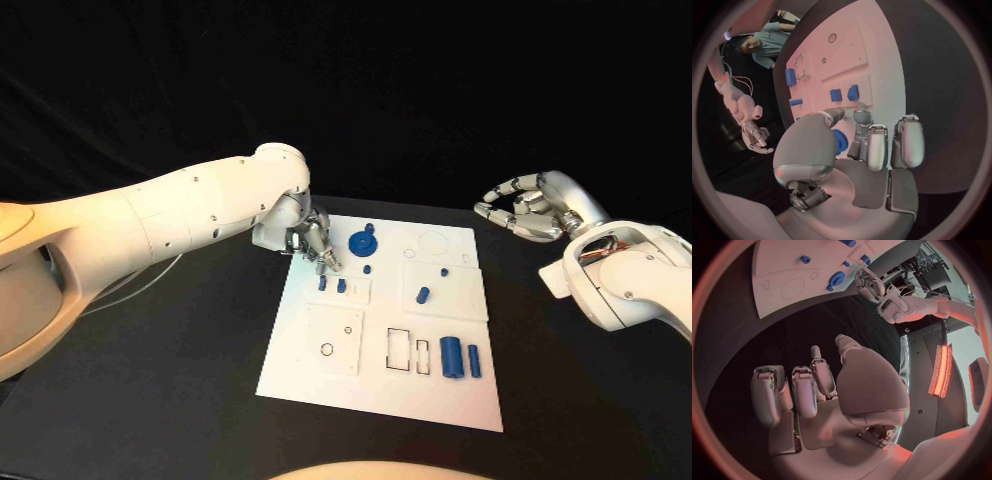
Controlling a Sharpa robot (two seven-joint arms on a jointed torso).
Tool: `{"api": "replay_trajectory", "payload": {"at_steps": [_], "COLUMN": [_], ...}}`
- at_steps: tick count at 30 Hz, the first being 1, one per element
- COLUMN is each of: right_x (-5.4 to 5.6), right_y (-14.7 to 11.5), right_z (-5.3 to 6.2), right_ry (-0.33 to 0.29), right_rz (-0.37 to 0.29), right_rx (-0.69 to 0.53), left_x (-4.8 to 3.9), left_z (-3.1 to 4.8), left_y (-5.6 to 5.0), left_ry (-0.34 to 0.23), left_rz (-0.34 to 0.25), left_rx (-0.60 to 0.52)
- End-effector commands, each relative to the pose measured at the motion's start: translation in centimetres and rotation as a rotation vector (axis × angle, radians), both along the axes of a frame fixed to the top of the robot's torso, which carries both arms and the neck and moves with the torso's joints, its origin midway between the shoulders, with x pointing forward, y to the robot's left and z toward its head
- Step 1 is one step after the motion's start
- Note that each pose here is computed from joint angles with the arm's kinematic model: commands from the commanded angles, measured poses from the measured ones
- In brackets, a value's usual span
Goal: Assemble the parts on the task board
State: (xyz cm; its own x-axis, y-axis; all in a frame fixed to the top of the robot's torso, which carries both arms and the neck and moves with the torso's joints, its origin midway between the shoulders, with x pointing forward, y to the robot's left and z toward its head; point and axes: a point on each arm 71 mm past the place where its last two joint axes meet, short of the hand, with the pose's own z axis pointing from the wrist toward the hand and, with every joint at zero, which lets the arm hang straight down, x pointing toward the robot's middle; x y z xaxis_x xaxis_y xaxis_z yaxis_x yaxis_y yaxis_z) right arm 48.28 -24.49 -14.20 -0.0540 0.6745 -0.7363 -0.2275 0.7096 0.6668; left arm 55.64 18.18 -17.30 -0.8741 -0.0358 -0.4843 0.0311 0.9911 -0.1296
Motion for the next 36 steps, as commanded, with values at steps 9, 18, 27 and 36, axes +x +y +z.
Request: {"api": "replay_trajectory", "payload": {"at_steps": [9,18,27,36], "right_x": [-0.03,-0.06,-0.06,-0.07], "right_y": [0.16,0.18,0.21,0.20], "right_z": [-0.10,-0.13,-0.14,-0.14], "right_ry": [-0.001,0.000,0.000,0.000], "right_rz": [0.015,0.016,0.017,0.017], "right_rx": [-0.011,-0.011,-0.011,-0.011], "left_x": [-0.10,-0.19,-0.51,-0.74], "left_z": [0.00,-0.02,-0.18,-0.25], "left_y": [0.15,0.13,-0.07,-0.22], "left_ry": [0.017,0.021,0.038,0.045], "left_rz": [-0.020,-0.025,-0.041,-0.050], "left_rx": [0.025,0.028,0.028,0.026]}}
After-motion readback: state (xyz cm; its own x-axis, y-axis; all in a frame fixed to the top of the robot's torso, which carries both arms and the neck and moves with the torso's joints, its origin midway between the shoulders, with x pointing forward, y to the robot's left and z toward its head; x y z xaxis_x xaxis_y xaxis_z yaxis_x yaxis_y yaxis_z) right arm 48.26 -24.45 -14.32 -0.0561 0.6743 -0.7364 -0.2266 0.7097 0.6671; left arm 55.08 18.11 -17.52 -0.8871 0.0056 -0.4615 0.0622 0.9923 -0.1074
